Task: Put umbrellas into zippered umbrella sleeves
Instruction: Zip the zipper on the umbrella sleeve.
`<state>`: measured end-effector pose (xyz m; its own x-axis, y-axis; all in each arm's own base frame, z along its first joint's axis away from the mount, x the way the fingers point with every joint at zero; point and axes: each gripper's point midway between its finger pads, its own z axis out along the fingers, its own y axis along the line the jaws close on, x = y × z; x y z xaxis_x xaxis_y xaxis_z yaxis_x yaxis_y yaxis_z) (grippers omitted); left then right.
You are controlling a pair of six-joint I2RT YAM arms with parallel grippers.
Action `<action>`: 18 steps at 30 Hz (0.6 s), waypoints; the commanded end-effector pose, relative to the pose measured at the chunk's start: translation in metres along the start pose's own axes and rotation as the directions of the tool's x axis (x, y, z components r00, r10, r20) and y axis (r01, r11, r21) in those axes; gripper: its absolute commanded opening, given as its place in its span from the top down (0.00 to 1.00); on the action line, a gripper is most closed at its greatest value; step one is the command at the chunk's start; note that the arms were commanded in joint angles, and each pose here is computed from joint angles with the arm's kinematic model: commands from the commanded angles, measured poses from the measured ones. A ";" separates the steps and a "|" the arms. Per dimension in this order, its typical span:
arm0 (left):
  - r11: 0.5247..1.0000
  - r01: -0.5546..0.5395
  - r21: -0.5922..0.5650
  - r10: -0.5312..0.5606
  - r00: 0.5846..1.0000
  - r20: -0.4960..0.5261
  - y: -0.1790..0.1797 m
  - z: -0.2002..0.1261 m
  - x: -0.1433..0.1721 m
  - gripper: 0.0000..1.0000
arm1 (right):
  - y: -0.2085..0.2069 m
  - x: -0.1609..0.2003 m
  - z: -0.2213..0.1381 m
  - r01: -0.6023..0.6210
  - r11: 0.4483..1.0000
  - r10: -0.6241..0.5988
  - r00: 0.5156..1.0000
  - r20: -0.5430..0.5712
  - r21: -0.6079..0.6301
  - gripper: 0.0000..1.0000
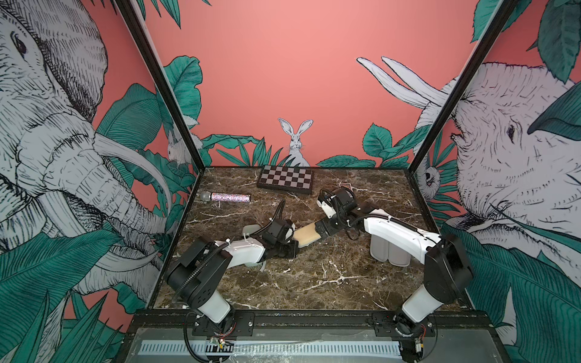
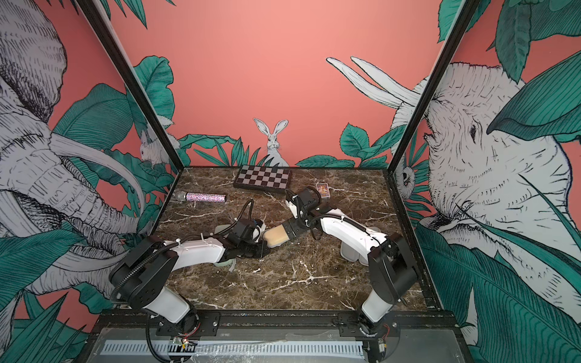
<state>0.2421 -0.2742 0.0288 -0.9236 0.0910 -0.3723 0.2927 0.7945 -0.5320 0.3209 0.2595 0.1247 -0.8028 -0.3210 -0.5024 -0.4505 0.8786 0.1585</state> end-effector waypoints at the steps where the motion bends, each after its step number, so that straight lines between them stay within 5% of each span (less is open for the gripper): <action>1: 0.999 0.015 0.039 -0.018 0.997 0.080 -0.020 0.000 -0.010 1.00 | 0.004 0.019 -0.007 -0.543 0.839 0.542 0.839 0.040 0.038 0.00; 3: 0.999 0.008 0.034 -0.011 0.997 0.074 -0.023 0.004 -0.007 1.00 | 0.004 0.014 -0.011 -0.629 0.777 0.625 0.775 0.090 0.021 0.01; 7: 0.998 0.010 0.062 -0.016 0.995 0.095 -0.034 0.009 -0.007 1.00 | -0.018 0.040 -0.004 -0.715 0.661 0.720 0.690 0.077 0.228 0.01; 11: 0.996 -0.003 0.087 -0.006 0.995 0.102 -0.046 0.017 -0.005 1.00 | 0.011 0.036 0.038 -0.734 0.662 0.747 0.664 -0.044 0.155 0.01; 18: 0.996 0.011 0.088 -0.019 0.995 0.097 -0.042 0.025 0.003 1.00 | 0.015 0.002 0.053 -0.704 0.686 0.714 0.700 0.016 0.184 0.01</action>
<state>0.2324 -0.3176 0.0275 -0.9099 0.0374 -0.4131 0.2962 0.7558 -0.5840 0.3176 0.2835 0.0627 -0.9282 0.2998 -0.2205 0.2388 0.9342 0.2650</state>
